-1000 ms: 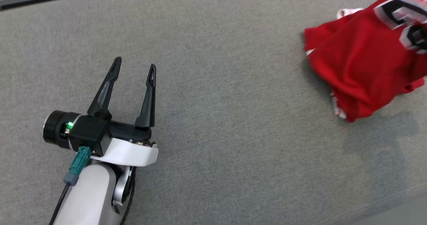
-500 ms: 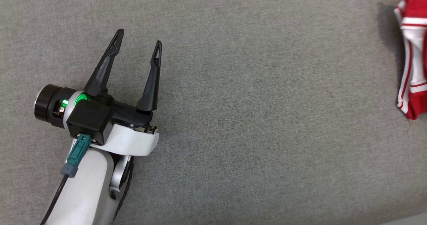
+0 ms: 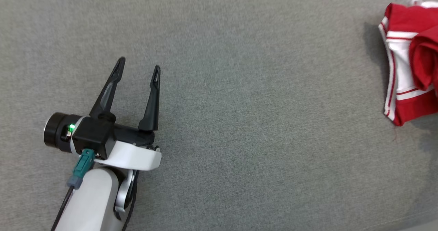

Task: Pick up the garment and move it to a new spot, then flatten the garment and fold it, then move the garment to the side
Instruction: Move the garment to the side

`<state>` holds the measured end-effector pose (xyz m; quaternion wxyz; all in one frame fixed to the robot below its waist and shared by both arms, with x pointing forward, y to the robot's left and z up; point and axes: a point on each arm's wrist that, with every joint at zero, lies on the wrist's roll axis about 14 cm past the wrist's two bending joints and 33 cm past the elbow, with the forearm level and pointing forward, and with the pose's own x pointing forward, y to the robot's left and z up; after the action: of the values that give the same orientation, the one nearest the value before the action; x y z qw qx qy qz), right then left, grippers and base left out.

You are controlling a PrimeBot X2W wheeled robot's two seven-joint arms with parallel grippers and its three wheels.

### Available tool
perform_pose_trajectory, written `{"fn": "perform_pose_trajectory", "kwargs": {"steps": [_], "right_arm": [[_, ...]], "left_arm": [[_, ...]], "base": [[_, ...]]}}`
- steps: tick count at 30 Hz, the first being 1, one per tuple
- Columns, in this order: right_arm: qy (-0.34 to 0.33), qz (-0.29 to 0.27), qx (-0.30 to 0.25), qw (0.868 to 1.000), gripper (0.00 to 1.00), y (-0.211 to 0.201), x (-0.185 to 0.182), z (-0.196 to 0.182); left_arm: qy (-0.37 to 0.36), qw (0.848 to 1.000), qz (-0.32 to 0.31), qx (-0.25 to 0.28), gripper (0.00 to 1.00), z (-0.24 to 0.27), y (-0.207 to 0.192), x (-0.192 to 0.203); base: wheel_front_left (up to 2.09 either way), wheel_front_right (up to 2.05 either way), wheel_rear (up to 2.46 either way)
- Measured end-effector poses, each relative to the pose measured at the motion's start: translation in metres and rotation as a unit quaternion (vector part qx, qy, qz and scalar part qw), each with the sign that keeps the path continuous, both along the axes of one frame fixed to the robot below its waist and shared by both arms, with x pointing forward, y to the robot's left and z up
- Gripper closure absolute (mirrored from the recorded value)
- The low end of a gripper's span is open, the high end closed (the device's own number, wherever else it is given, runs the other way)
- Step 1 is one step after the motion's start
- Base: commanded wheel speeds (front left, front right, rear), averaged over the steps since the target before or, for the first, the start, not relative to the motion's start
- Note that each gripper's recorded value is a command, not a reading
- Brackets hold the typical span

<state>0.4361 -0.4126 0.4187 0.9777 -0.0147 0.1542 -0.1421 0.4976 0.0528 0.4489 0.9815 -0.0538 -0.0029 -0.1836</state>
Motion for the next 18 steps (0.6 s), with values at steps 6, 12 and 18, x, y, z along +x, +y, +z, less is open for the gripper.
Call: {"fn": "perform_pose_trajectory", "kwargs": {"steps": [6, 12, 18], "right_arm": [[-0.075, 0.052, 0.002, 0.996, 0.0, 0.057, -0.02, 0.032], [-0.121, 0.106, 0.025, 0.987, 0.0, 0.131, -0.045, 0.052], [-0.143, 0.157, 0.048, 0.976, 0.0, 0.195, -0.057, 0.079]], "left_arm": [[0.0, 1.0, 0.026, -0.006, 0.0, 0.018, 0.013, -0.025], [0.005, 0.997, 0.074, -0.007, 0.0, 0.031, 0.044, -0.055], [0.004, 0.989, 0.146, -0.002, 0.0, 0.04, 0.094, -0.086]], "base": [[0.0, 0.0, 0.0], [0.0, 0.0, 0.0], [0.0, 0.0, 0.0]]}}
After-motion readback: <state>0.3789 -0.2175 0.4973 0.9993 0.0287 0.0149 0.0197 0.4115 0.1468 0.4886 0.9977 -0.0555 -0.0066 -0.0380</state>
